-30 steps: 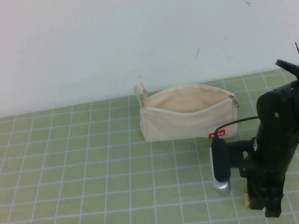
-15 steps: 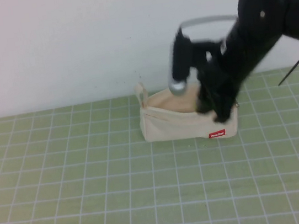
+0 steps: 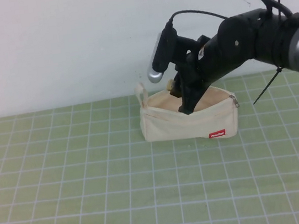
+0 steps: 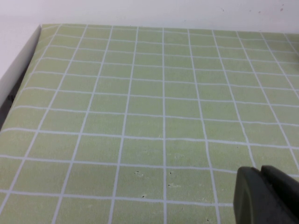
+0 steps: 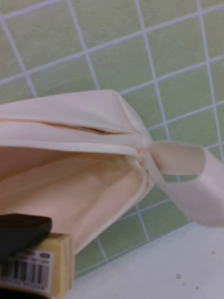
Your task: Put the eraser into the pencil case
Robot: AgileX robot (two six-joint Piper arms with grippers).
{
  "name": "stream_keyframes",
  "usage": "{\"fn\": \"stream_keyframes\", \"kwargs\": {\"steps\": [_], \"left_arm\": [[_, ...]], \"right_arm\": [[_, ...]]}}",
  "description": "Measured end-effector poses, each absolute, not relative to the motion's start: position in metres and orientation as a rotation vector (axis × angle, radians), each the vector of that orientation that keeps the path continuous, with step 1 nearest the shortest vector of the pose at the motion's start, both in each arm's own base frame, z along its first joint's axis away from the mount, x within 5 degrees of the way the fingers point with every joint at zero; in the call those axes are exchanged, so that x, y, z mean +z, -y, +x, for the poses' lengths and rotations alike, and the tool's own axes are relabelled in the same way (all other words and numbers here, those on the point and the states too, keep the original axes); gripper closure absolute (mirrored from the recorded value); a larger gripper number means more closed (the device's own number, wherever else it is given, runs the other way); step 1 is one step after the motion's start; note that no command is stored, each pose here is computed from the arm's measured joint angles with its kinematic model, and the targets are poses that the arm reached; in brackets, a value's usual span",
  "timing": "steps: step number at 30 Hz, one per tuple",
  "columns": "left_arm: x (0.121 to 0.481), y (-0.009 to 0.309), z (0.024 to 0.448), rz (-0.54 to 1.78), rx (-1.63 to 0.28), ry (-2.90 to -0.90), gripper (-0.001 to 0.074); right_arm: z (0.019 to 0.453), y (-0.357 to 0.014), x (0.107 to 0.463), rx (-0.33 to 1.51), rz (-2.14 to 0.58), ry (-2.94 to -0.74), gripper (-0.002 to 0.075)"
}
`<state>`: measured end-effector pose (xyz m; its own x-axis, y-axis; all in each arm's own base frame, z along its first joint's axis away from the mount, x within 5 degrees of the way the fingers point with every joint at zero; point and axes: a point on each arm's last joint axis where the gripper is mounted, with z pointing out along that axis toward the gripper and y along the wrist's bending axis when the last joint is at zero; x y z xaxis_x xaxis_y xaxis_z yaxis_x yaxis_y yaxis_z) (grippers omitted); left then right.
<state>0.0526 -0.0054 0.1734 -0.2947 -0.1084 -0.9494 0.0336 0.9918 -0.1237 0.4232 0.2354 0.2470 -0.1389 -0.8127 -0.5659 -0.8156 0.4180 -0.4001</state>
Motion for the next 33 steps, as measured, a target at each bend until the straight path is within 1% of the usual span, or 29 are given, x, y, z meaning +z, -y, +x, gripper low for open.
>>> {"fn": "stream_keyframes", "kwargs": {"steps": [2, 3, 6, 8, 11, 14, 16, 17, 19, 20, 21, 24, 28, 31, 33], "left_arm": [[0.173, 0.005, 0.053, -0.054, -0.139, -1.865, 0.0736], [0.173, 0.005, 0.053, -0.054, -0.139, -1.865, 0.0736], [0.173, 0.005, 0.053, -0.054, -0.139, -1.865, 0.0736], [0.173, 0.005, 0.053, -0.055, -0.141, -1.865, 0.0736], [0.173, 0.005, 0.053, -0.057, -0.14, -1.865, 0.0736], [0.173, 0.005, 0.053, -0.057, -0.14, -1.865, 0.0736], [0.173, 0.005, 0.053, -0.057, -0.14, -1.865, 0.0736], [0.173, 0.005, 0.053, -0.057, -0.14, -1.865, 0.0736], [0.173, 0.005, 0.053, -0.057, -0.14, -1.867, 0.0736], [0.173, 0.005, 0.053, -0.057, -0.14, -1.867, 0.0736], [0.173, 0.005, 0.053, -0.057, -0.14, -1.867, 0.0736], [0.173, 0.005, 0.053, -0.057, -0.14, -1.867, 0.0736], [0.173, 0.005, 0.053, -0.057, -0.14, -1.867, 0.0736], [0.173, 0.005, 0.053, -0.057, -0.14, -1.867, 0.0736], [0.173, 0.005, 0.053, -0.057, -0.14, -1.867, 0.0736]], "right_arm": [[0.425, -0.235, 0.244, 0.028, -1.326, -1.969, 0.0509], [0.426, -0.234, 0.245, 0.035, -1.299, -1.982, 0.0493], [0.429, -0.229, 0.245, 0.043, -1.244, -2.015, 0.0393], [0.429, -0.227, 0.246, 0.047, -1.23, -2.025, 0.0354], [0.428, -0.224, 0.249, 0.046, -1.223, -2.036, 0.0331], [0.424, -0.221, 0.263, 0.039, -1.218, -2.017, 0.0327], [0.419, -0.219, 0.278, 0.034, -1.214, -1.999, 0.0344], [0.415, -0.216, 0.289, 0.028, -1.213, -1.985, 0.0369], [0.405, -0.21, 0.314, 0.008, -1.21, -1.95, 0.0442], [0.398, -0.206, 0.328, -0.008, -1.212, -1.933, 0.0496], [0.388, -0.201, 0.344, -0.024, -1.219, -1.92, 0.0568], [0.353, -0.181, 0.394, -0.074, -1.227, -1.885, 0.0678], [0.296, -0.145, 0.449, -0.126, -1.17, -1.927, 0.0715], [0.256, -0.119, 0.474, -0.165, -1.097, -1.997, 0.072], [0.236, -0.106, 0.481, -0.185, -1.066, -2.05, 0.0722]]}}
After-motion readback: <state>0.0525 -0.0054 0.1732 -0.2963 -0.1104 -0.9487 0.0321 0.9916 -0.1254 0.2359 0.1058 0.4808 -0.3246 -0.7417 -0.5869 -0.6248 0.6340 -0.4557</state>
